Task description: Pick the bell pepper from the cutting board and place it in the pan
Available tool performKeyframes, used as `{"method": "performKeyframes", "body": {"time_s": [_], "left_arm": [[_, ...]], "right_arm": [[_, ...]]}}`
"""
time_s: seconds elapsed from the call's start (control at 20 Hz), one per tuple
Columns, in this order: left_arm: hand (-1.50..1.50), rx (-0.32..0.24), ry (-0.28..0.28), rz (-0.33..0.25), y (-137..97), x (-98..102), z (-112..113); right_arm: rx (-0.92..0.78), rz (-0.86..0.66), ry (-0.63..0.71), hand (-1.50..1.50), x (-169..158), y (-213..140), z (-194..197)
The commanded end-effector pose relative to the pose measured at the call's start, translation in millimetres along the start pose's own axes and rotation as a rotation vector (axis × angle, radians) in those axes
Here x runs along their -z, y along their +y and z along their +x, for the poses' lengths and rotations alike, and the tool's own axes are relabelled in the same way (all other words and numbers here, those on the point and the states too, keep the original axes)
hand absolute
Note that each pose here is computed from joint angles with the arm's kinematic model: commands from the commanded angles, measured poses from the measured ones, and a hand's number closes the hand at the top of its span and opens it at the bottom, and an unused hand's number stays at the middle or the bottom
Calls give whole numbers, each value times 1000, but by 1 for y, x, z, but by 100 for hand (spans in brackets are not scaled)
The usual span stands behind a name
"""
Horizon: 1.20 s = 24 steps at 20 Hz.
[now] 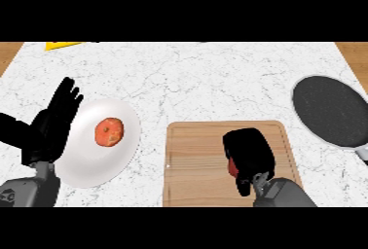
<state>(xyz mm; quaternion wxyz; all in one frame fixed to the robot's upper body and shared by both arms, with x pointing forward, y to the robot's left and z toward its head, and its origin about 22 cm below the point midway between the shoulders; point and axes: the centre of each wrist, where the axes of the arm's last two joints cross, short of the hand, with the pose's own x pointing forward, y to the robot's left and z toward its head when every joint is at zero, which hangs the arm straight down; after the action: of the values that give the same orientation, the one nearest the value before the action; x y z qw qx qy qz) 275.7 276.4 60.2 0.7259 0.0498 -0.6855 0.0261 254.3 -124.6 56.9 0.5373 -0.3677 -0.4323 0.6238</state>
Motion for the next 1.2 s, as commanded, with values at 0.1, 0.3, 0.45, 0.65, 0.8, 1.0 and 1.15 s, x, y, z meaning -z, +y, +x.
{"method": "performKeyframes", "body": {"time_s": [0.1, 0.3, 0.45, 0.65, 0.8, 1.0, 1.15], "left_arm": [[0, 1, -5, 21, 2, -6, -1], [0, 10, -2, 12, 8, -5, 4], [0, 0, -5, -1, -1, -1, 3], [0, -8, 3, -9, -3, 7, -3], [0, 7, 1, -6, 2, -16, 4], [0, -19, 2, -5, -6, -12, 7], [0, -6, -5, -24, 8, -7, -10]], "right_arm": [[45, -278, -163, 150, -71, -33, -26], [17, -522, -156, 150, -109, -69, -42], [-11, -611, -147, 150, -142, -100, -59], [55, -592, -105, 150, -167, -109, -74], [97, -617, -61, 150, -158, -126, -92], [184, -658, 27, 150, -129, -127, -108], [224, -696, 67, 150, -114, -139, -157]]}}
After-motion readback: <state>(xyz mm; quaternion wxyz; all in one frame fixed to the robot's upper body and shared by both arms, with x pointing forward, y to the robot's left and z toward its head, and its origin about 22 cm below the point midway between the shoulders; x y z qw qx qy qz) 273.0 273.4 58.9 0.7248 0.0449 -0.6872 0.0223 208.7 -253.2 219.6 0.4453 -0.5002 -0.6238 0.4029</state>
